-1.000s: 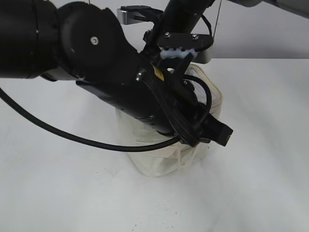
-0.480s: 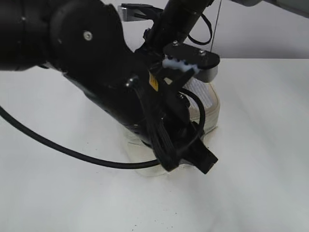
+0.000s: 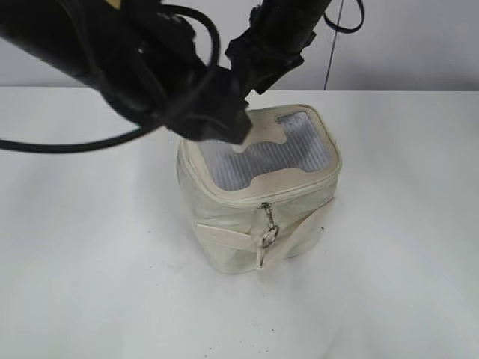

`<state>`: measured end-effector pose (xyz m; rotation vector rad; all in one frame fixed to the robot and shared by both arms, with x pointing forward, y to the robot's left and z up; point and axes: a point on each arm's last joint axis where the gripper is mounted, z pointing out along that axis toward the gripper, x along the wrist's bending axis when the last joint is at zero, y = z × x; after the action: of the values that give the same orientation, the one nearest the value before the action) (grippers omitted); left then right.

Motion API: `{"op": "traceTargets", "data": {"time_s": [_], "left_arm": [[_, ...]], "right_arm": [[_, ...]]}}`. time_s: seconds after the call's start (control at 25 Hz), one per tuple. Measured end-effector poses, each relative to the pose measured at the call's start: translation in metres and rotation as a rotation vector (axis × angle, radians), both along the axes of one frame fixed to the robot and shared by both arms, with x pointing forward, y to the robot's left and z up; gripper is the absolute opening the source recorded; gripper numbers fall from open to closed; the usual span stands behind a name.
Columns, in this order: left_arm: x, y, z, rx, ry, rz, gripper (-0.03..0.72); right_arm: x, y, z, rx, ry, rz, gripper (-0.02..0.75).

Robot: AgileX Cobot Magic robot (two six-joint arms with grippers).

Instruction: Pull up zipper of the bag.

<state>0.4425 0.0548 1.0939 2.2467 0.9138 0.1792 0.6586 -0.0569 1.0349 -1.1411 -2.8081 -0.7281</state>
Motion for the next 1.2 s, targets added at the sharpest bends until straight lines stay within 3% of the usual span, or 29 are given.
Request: {"op": "traceTargets", "data": {"time_s": [0.24, 0.4, 0.64, 0.8, 1.0, 1.2], "left_arm": [[0.051, 0.037, -0.003, -0.041, -0.034, 0.198, 0.422], [0.082, 0.041, -0.016, -0.034, -0.05, 0.204, 0.423], [0.123, 0.015, -0.024, -0.027, -0.036, 0.144, 0.424], [0.146, -0.007, -0.022, -0.034, -0.002, 0.062, 0.431], [0.166, -0.034, -0.03, -0.044, 0.099, -0.069, 0.482], [0.181, -0.05, -0.052, -0.013, 0.184, -0.155, 0.491]], "right_arm": [[0.018, -0.044, 0.014, -0.001, -0.028, -0.111, 0.43], [0.027, -0.077, 0.022, 0.004, -0.036, -0.188, 0.43], [0.028, -0.123, 0.015, -0.017, 0.008, -0.276, 0.425], [0.018, -0.143, 0.004, -0.053, 0.049, -0.252, 0.424], [-0.001, -0.153, -0.008, -0.088, 0.088, -0.183, 0.423], [-0.01, -0.154, -0.014, -0.095, 0.12, -0.168, 0.391]]}}
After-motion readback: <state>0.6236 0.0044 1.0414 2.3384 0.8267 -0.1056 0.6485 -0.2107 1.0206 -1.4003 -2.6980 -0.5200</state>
